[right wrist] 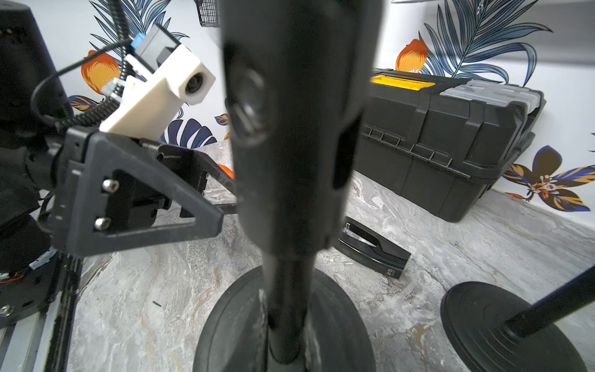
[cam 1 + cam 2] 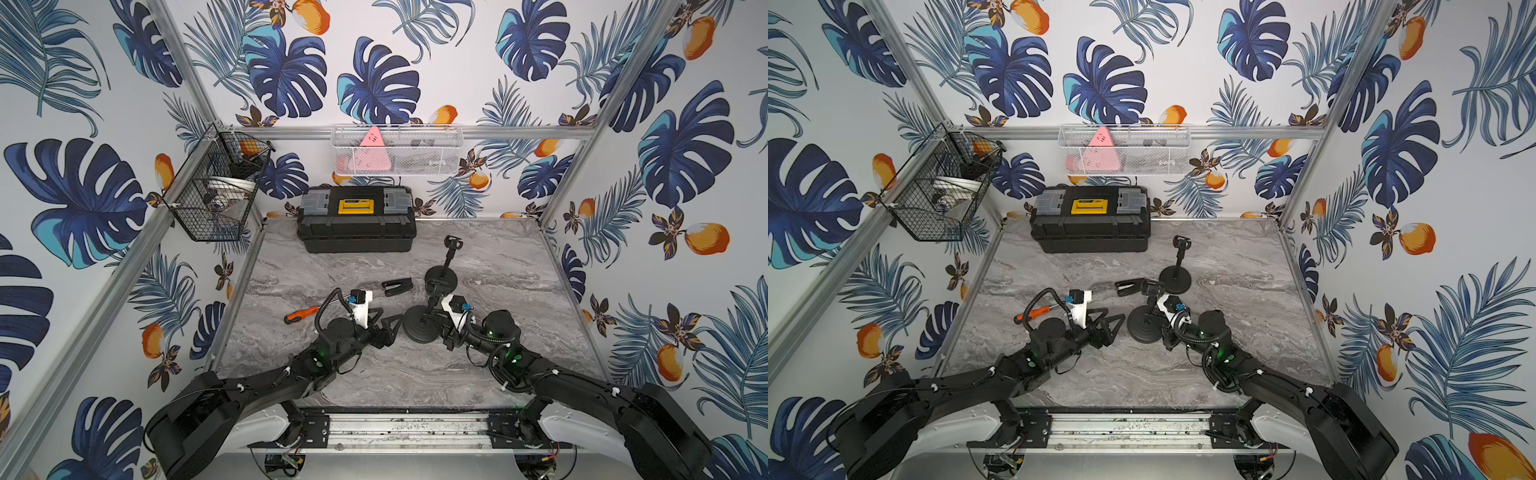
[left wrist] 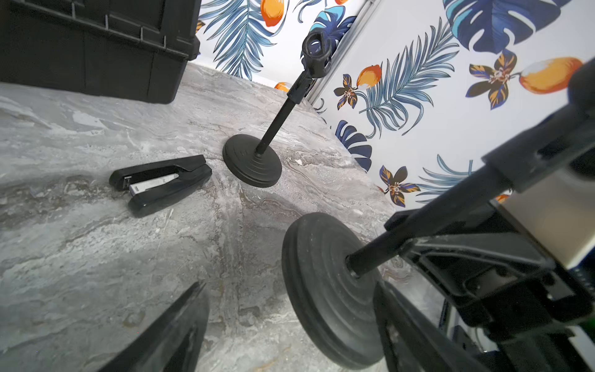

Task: Assemble a microphone stand
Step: Pick up the microphone stand at the center of the board, then adjust the microphone stand.

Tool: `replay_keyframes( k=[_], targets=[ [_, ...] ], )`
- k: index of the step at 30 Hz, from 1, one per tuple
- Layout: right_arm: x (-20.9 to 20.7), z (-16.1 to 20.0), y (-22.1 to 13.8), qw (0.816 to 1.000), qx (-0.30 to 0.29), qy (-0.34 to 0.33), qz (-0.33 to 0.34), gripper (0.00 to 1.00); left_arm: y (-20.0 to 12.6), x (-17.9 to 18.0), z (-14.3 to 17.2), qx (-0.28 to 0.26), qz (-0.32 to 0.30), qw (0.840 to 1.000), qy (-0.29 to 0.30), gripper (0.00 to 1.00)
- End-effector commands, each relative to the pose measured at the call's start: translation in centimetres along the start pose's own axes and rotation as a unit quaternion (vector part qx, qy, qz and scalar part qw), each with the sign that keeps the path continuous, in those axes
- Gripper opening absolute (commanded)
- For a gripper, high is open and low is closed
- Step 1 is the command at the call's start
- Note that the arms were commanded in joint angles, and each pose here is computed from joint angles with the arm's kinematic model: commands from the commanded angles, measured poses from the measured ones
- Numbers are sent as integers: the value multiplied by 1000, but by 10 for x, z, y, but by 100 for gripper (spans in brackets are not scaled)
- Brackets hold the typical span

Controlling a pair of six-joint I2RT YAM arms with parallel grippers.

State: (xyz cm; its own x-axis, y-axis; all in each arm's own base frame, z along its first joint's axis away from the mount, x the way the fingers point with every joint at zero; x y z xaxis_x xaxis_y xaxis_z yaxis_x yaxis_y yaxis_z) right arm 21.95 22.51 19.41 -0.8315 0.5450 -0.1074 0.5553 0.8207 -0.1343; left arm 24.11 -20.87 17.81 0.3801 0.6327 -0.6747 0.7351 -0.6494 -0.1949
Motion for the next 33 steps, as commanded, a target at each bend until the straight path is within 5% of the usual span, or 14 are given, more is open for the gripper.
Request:
replay_keyframes(
  k=[1,14,33],
  targets=[
    [0,-17,1,1000,-20,-7,-8,4,-3,10,12,49,-32,995,-86,82],
    [-4,-45,2,999,-42,2,-6,4,13,-16,22,117,57,975,-182,81],
    [-2,-52,6,998,-58,23,-23,3,18,-30,17,96,142,954,-247,63]
  ],
)
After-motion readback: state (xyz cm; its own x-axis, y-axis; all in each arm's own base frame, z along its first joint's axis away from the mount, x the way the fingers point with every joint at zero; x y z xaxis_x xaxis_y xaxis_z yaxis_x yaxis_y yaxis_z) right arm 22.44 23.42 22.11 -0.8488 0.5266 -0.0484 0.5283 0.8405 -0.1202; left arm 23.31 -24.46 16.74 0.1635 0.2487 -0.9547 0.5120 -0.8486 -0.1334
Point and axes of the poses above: each gripper's point midway between its finger pads, its own y axis out along the fingers, its own x axis along the line the jaws close on, z = x × y, the point moved 4 cm from there along -y, back along the fingers, and after that the axes turned 7 degrees about -y, right-handed, at the moved point
